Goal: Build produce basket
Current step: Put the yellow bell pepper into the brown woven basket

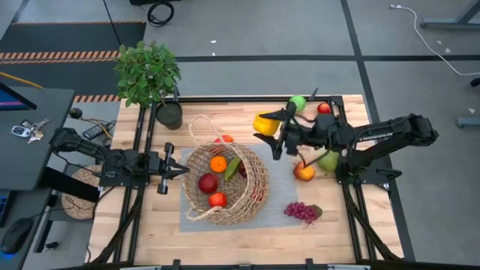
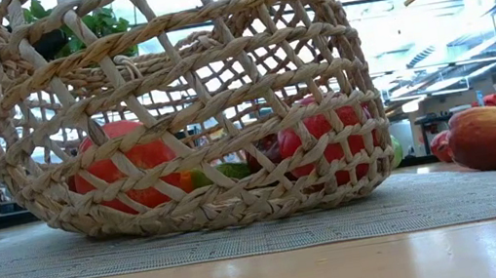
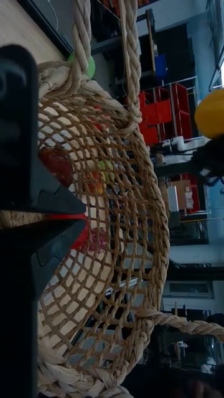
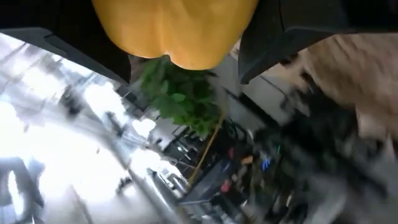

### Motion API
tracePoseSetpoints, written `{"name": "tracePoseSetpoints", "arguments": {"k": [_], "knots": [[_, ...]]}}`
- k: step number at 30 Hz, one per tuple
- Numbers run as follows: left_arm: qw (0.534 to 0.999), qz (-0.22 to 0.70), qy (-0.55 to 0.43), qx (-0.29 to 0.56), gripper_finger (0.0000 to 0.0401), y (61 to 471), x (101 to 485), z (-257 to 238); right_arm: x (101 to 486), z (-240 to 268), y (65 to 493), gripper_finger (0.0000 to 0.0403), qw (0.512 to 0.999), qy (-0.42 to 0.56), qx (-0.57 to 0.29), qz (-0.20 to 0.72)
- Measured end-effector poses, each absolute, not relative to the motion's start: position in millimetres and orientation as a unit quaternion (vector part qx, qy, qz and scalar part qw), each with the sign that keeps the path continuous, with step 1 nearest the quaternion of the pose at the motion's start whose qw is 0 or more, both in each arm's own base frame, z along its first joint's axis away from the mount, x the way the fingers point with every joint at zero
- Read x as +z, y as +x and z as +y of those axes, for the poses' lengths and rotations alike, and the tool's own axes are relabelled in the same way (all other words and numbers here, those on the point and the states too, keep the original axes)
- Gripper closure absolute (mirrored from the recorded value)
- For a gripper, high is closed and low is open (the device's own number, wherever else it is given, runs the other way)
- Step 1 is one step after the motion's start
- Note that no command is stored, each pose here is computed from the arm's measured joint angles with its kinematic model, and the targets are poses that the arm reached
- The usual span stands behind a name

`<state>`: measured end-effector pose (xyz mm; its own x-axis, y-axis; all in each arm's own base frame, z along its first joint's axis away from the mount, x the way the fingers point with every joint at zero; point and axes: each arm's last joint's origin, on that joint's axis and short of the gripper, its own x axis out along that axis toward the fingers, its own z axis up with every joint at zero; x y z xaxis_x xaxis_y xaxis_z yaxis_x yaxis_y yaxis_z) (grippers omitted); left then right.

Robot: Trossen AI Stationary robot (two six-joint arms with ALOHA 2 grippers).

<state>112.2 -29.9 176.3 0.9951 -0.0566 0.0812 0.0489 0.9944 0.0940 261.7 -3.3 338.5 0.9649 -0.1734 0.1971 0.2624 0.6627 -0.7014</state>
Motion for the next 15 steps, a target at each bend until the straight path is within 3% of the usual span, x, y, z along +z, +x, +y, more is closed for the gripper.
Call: {"name": "tracePoseSetpoints", "arguments": {"k": [6, 11, 15], "knots": [[0.998, -0.042, 0.046, -0.026, 0.0365, 112.2, 176.2, -29.9, 345.0, -19.5, 261.0, 0.0107, 0.980, -0.089, -0.121, -0.130], [0.998, -0.042, 0.046, -0.027, 0.0372, 112.2, 176.3, -29.9, 343.9, -24.4, 266.6, 0.0107, 0.976, 0.082, -0.101, -0.172], [0.998, -0.042, 0.046, -0.027, 0.0372, 112.3, 176.3, -29.9, 340.0, -25.1, 275.4, 0.0107, 0.963, 0.156, -0.084, -0.202]]}}
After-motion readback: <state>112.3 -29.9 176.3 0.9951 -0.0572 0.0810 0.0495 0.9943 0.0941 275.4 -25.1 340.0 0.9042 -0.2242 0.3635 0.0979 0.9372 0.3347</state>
